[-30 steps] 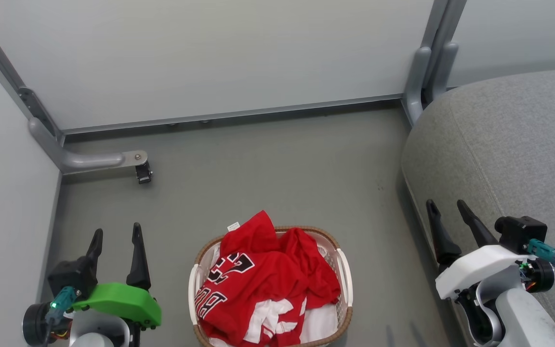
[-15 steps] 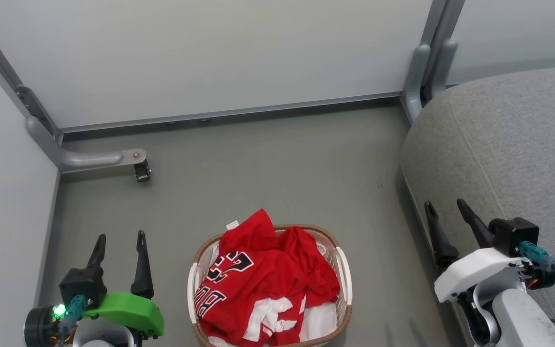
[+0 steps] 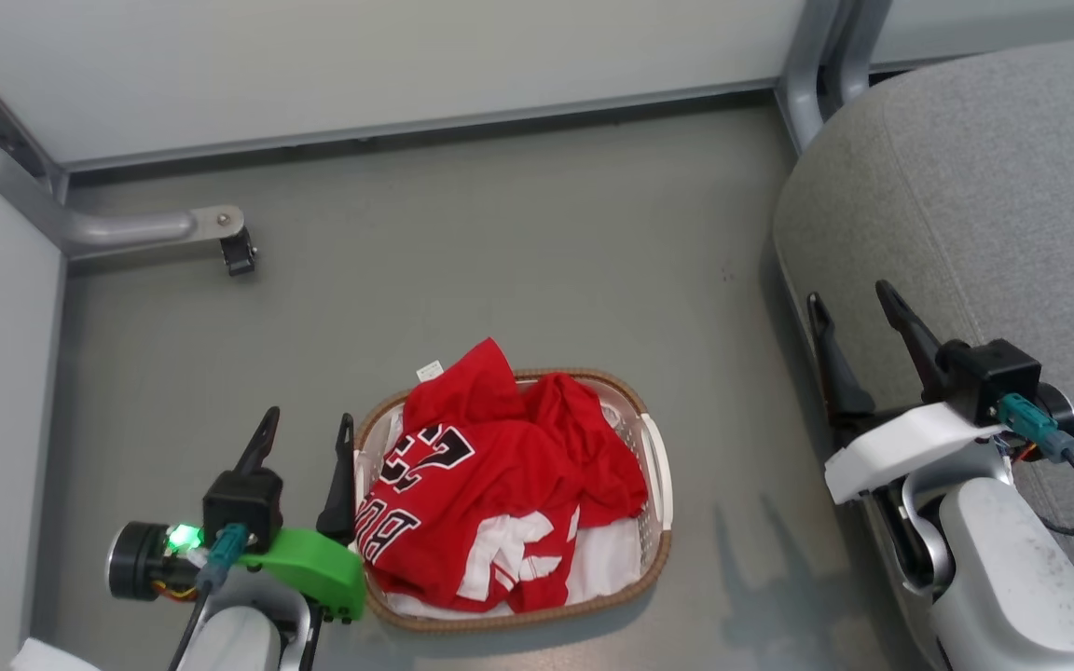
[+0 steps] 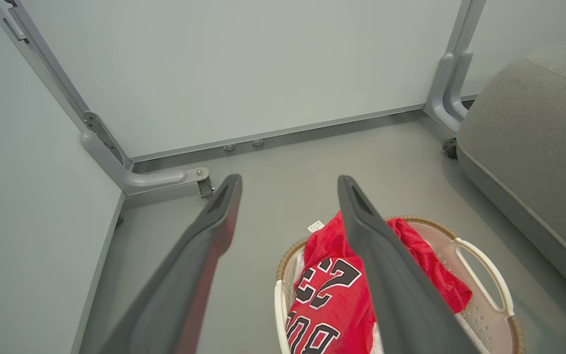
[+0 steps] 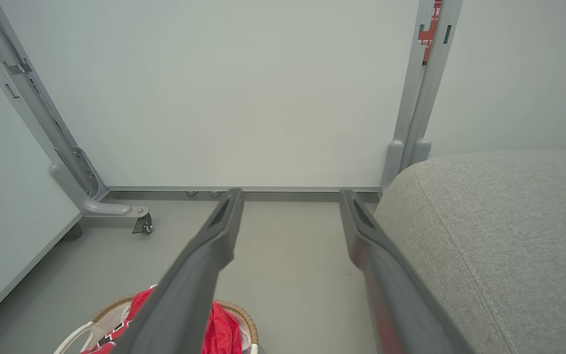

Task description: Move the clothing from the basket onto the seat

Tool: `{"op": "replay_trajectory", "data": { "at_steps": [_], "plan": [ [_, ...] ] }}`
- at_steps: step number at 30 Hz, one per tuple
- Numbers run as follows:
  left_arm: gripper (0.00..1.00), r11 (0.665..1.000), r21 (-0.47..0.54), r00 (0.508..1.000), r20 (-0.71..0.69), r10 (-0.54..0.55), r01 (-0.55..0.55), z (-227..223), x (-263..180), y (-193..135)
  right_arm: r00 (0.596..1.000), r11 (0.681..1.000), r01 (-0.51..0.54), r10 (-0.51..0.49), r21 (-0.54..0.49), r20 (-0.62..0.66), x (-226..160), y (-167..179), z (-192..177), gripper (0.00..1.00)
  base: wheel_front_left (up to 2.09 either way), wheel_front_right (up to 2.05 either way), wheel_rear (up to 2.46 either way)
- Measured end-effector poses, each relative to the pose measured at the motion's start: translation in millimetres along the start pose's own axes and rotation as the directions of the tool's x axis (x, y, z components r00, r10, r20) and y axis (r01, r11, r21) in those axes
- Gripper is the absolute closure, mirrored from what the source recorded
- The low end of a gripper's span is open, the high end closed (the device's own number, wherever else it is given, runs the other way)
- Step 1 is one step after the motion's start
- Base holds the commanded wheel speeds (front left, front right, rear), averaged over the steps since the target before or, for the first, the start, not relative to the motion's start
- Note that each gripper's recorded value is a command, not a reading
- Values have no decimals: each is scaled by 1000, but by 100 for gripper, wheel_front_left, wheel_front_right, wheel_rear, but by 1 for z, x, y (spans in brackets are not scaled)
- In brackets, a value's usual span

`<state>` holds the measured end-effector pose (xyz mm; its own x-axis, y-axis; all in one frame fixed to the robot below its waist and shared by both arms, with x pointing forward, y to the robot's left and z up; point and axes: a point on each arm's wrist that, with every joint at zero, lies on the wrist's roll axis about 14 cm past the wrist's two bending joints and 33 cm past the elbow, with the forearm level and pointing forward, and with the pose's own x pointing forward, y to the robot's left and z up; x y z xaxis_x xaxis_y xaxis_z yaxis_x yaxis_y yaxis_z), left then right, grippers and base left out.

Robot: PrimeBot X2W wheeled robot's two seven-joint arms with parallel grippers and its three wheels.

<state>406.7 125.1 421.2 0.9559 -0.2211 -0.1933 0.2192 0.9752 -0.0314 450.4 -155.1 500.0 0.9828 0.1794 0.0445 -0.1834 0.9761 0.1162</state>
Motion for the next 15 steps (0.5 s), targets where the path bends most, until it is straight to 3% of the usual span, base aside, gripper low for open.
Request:
{"op": "replay_trajectory", "data": {
  "at_steps": [8, 15],
  "plan": [
    [0, 988, 69, 986, -113, -127, 135, -38, 50, -27, 996, 999, -33, 36, -36, 79, 46, 3, 11, 0, 0, 0, 0],
    [0, 954, 123, 932, -277, -232, 274, -101, 84, -51, 994, 997, -37, 43, -66, 98, 74, -5, -2, 0, 0, 0, 0]
  ]
}}
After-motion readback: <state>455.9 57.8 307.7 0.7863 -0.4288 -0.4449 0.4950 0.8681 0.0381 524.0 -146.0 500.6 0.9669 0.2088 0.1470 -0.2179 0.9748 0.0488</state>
